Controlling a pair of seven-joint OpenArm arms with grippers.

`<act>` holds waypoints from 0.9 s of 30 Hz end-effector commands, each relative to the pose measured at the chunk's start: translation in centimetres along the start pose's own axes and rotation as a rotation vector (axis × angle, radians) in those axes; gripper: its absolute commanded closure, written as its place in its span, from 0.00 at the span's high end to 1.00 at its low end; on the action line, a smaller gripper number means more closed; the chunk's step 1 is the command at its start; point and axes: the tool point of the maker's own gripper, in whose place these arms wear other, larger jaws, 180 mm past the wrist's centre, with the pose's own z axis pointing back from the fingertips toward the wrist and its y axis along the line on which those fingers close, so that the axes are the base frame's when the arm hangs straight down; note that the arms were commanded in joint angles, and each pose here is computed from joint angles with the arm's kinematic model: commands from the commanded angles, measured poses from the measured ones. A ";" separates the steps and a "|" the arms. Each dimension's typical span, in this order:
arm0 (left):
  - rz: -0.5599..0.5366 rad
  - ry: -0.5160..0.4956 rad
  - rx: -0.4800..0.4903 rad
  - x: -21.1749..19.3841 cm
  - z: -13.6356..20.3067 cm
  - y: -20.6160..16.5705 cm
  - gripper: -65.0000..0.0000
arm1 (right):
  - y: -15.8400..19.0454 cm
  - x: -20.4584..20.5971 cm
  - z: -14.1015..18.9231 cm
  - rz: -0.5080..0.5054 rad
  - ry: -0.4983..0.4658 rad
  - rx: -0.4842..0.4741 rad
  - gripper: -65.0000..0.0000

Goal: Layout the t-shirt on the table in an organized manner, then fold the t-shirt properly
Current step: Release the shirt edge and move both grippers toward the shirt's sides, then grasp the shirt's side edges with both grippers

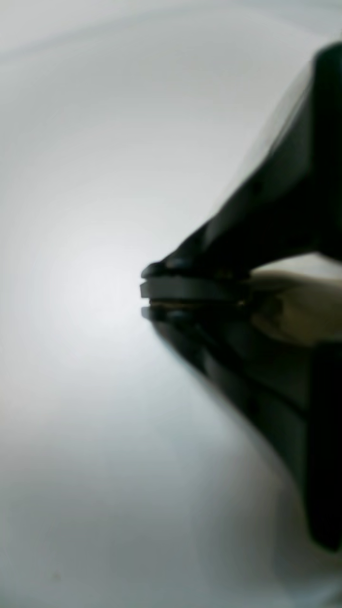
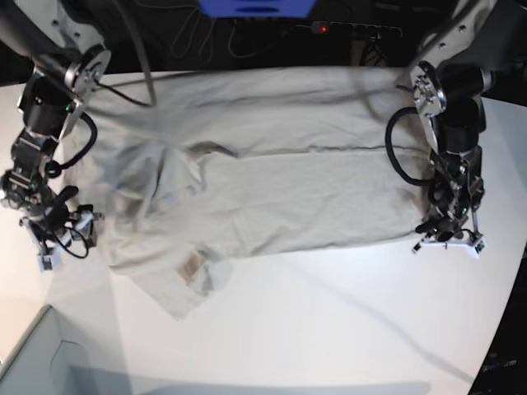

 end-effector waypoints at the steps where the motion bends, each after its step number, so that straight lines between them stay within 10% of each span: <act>1: 0.004 -0.049 -0.013 2.4 0.0 -0.7 0.00 | -0.7 2.8 -0.3 -0.004 -0.057 0.006 0.55; 11: 0.023 -0.080 -0.053 4.3 -0.1 -3.4 0.00 | 4.6 4.7 -3.8 0.061 -0.125 0.191 0.55; 21: -0.052 -0.124 -0.135 7.2 0.0 -8.5 0.00 | -2.5 5.2 -3.5 0.043 -0.150 -0.163 0.55; 27: -0.107 -0.117 -0.162 6.6 0.1 -10.2 0.00 | -2.6 3.9 -3.5 0.040 -0.129 -0.178 0.55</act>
